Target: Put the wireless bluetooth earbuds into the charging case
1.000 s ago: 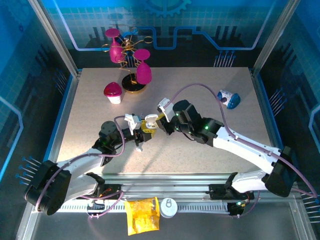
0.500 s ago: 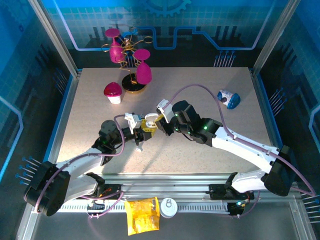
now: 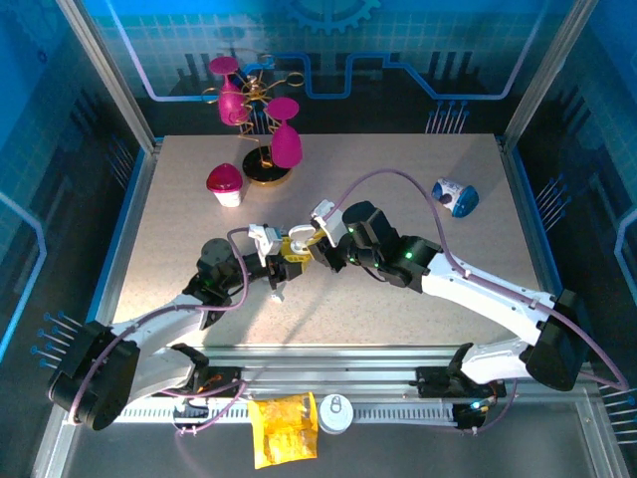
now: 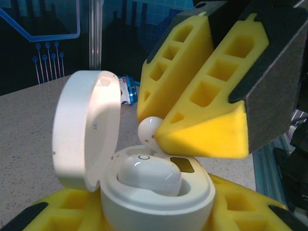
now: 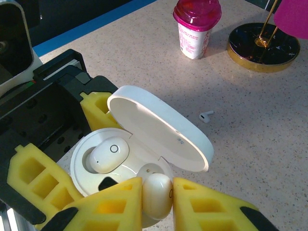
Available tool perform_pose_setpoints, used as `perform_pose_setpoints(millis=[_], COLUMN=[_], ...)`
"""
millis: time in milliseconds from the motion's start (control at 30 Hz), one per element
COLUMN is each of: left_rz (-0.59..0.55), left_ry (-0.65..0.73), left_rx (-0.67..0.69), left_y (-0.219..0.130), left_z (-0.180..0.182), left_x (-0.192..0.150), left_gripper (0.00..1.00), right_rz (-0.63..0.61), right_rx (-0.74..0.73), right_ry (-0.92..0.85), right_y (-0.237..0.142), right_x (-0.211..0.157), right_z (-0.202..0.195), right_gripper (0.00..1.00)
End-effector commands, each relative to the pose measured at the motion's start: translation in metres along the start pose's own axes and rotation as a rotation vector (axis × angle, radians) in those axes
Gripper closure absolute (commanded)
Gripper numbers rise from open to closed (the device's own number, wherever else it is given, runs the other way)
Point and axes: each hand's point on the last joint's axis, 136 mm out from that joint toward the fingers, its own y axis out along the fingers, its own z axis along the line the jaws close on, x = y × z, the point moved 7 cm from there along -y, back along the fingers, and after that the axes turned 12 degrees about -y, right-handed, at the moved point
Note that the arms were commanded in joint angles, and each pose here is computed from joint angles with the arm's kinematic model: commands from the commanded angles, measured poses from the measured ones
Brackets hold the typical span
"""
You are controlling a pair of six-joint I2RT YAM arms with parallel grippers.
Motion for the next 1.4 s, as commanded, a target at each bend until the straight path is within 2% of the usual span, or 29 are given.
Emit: perform_pose_setpoints(millis=[0,400,800,1000,1167,1367], left_rz=[-0.070,-0.084,-0.086,-0.104,-0.073,-0.058], left_ry=[0.036,0.025,0.057,0.068,0.072,0.088], left_rx=[-0.045,-0.066,-0.098,-0.156,-0.217,-0.213], left_y=[-0.001,-0.001,-0.002,-0.003,-0.002,-0.003], left_z=[-0.008,-0.010,-0.012,-0.019,-0.024,-0.023], left_x=[0.020,0.020,0.016,0.021,0.018,0.012], left_gripper=[0.73,0.73,0.73,0.73,0.73,0.73], right_rz=[-0.019,-0.135,-0.315,-0.236,-0.215,-0.238], right_rx=[0.033,0.075,0.048,-0.017,0.029,0.092], right_ry=[-0.011,0.033,0.120,0.217,0.280,0.349], right_y=[-0.009,-0.023,-0.067,-0.059,-0.054,-0.052], right_x=[0.008,0.031,0.041,0.029,0.027,0.028], right_z=[0.006,0.009,0.001,-0.019,-0.024,-0.032], right_gripper=[0.76,0.63,0.38,0.38,0.37,0.37])
